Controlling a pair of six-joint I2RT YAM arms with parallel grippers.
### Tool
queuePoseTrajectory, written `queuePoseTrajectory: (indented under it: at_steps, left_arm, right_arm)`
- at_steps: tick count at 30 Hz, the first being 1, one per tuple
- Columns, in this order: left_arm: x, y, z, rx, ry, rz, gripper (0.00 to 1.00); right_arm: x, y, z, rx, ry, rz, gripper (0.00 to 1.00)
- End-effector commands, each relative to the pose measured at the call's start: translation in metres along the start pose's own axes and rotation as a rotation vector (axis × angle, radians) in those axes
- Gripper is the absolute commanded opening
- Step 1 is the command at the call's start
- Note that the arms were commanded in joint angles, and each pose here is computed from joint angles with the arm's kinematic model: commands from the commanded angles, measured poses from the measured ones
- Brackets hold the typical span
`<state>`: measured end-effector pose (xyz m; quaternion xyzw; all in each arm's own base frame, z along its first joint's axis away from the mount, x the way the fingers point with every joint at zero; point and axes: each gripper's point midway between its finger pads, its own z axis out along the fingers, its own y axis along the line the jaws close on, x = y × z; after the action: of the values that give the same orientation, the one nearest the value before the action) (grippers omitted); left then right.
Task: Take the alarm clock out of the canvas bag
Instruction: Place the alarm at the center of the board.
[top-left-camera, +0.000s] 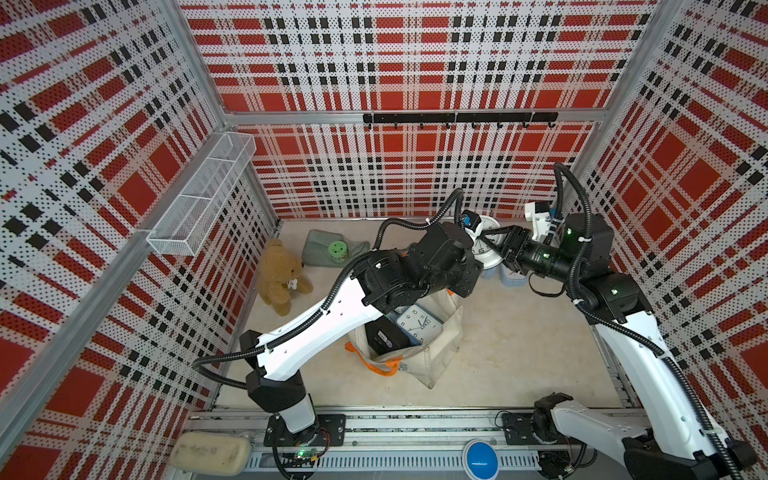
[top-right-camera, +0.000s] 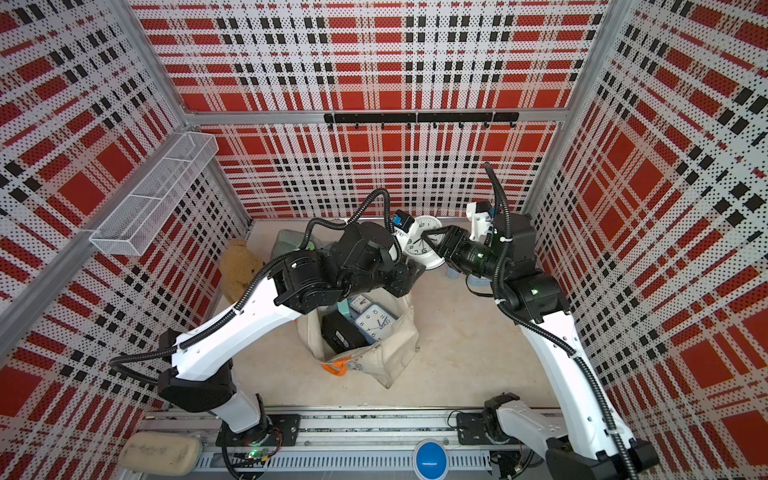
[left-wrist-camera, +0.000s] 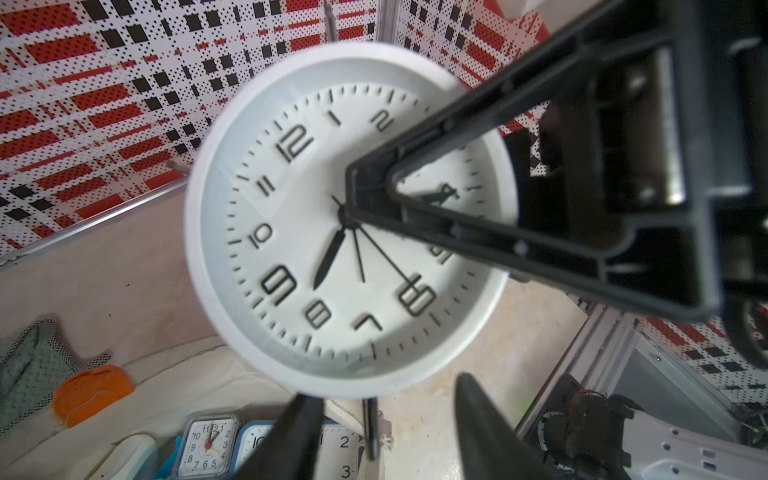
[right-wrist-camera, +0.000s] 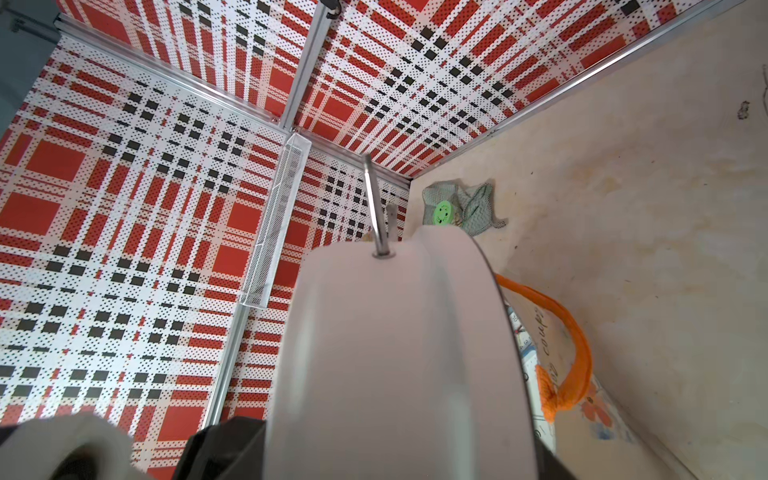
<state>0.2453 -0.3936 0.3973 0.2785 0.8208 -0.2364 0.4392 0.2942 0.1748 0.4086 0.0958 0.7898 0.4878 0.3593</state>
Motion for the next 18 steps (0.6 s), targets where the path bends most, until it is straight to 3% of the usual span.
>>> queuePoseTrajectory:
  at_steps: [1, 9, 18]
  left_arm:
    - [-0.012, 0.016, -0.012, -0.041, -0.062, -0.037, 1.0]
    - [0.006, 0.076, -0.043, -0.226, -0.088, -0.089, 0.99]
    - [0.025, 0.13, -0.067, -0.341, -0.094, -0.154, 0.99]
  right_arm:
    - [-0.013, 0.016, -0.008, -0.056, -0.034, -0.055, 0.54]
    - [-0.037, -0.03, -0.005, 0.09, -0.08, -0.112, 0.56]
    - [-0.049, -0.114, 0.074, 0.243, 0.037, -0.179, 0.61]
